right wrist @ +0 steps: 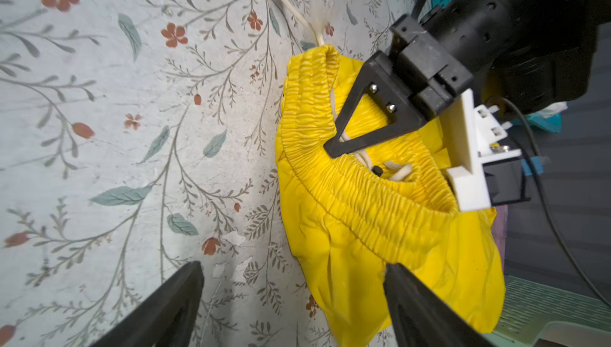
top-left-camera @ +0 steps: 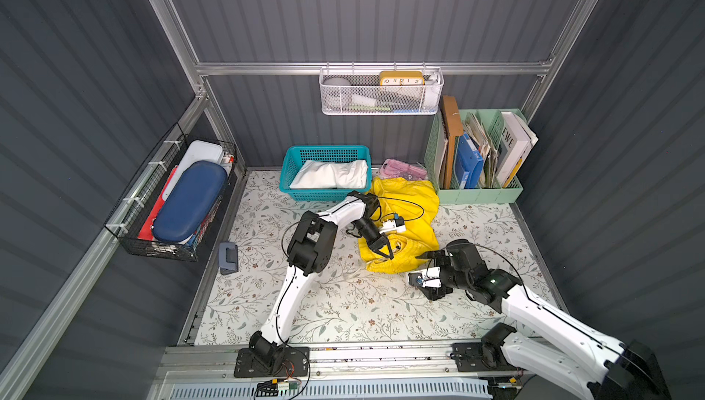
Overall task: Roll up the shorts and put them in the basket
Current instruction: Roll the shorts at the center of the board.
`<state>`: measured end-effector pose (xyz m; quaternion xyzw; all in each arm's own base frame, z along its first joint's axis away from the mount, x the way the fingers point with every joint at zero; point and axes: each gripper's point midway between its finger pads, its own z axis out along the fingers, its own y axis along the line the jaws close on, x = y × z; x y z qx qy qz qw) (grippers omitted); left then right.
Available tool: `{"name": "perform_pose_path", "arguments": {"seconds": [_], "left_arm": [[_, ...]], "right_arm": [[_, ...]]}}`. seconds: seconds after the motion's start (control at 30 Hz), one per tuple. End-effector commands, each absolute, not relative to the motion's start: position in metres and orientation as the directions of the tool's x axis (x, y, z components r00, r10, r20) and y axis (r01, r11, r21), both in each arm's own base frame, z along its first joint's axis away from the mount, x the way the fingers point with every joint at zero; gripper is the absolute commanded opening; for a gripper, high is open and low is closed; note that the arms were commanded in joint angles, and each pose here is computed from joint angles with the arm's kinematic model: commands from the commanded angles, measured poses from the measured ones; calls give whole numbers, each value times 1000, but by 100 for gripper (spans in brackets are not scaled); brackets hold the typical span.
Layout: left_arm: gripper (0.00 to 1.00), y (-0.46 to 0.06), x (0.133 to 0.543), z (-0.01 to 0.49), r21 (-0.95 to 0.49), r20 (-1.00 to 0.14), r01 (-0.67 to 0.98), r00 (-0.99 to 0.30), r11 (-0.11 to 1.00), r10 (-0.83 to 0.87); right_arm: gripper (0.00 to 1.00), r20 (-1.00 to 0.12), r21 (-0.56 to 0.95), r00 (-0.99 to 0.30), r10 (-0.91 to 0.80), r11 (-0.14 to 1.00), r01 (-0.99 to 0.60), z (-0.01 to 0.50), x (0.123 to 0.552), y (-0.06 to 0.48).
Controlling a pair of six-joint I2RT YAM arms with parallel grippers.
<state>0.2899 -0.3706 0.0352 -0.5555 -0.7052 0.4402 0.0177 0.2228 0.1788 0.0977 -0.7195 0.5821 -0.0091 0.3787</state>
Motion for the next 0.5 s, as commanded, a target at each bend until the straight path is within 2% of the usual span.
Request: {"name": "perform_pose_path", "arguments": {"seconds": [0.0, 0.2, 0.47], "left_arm": [[0, -360, 291, -3, -637, -382, 769, -375, 53, 845], [1, -359, 290, -7, -643, -366, 763, -386, 71, 847], [2, -357, 284, -17, -649, -318, 753, -396, 107, 861]], "right_arm": [[91, -314, -656, 413, -855, -119, -745, 99, 249, 183], [94, -205, -678, 439, -875, -196, -708, 78, 275, 185], [93, -181, -664, 433, -883, -215, -716, 62, 297, 185]]}}
